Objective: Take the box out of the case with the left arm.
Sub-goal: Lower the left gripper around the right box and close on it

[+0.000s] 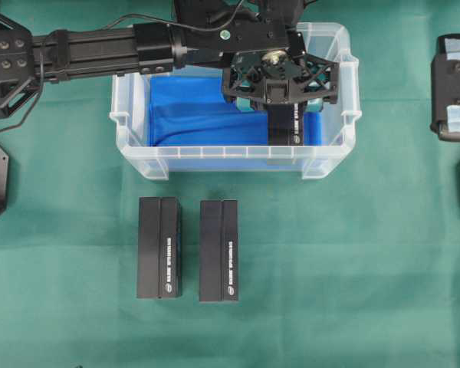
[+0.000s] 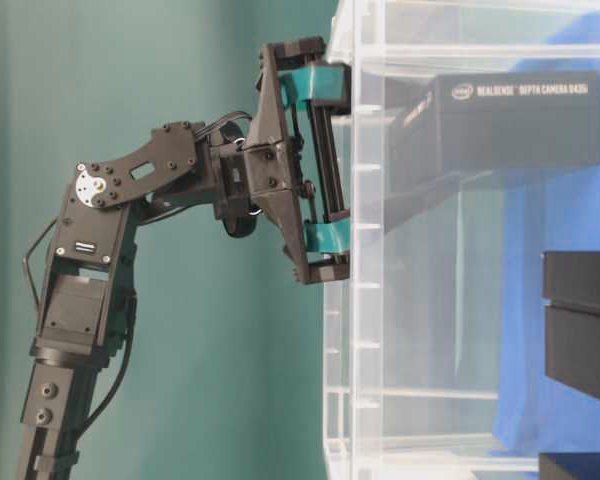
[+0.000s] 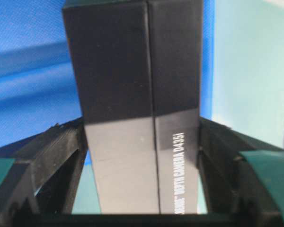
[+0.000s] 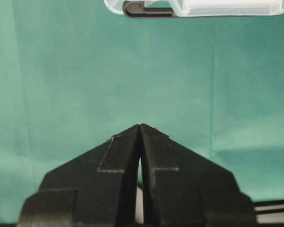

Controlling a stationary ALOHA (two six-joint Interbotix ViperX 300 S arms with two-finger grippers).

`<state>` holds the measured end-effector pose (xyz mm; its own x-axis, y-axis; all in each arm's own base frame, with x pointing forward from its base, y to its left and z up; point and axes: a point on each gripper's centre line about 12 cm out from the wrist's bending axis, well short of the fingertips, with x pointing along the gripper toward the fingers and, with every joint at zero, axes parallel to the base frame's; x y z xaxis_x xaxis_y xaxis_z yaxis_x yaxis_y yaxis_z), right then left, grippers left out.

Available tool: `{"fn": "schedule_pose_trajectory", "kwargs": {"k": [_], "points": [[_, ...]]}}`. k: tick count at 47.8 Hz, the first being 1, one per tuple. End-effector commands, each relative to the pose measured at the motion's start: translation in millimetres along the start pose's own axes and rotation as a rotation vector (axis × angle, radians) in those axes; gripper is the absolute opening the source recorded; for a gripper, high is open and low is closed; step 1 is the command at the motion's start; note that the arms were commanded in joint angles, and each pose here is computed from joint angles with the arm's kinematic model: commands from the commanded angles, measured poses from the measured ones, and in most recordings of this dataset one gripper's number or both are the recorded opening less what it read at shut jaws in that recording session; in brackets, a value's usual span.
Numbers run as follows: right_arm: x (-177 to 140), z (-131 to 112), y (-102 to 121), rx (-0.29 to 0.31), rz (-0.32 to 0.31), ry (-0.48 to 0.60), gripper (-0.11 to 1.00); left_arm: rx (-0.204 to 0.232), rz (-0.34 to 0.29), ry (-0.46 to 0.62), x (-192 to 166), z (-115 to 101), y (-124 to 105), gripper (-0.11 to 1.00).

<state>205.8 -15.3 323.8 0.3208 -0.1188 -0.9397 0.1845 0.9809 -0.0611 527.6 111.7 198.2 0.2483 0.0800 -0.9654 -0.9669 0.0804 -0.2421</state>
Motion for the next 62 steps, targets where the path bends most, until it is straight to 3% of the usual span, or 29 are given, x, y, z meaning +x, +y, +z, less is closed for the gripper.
{"fn": "schedule_pose_trajectory", "kwargs": {"k": [1,36,62], "points": [[-3,2,0,0.005,0.003,-0.012,0.03,0.005,-0.077,-0.020,-35,2,-9,0.60],[-3,2,0,0.005,0.003,-0.012,0.03,-0.002,-0.078,-0.019,-39,2,-9,0.60],[-3,2,0,0.003,0.002,-0.013,0.03,-0.030,-0.099,-0.016,-124,6,-18,0.60]]}}
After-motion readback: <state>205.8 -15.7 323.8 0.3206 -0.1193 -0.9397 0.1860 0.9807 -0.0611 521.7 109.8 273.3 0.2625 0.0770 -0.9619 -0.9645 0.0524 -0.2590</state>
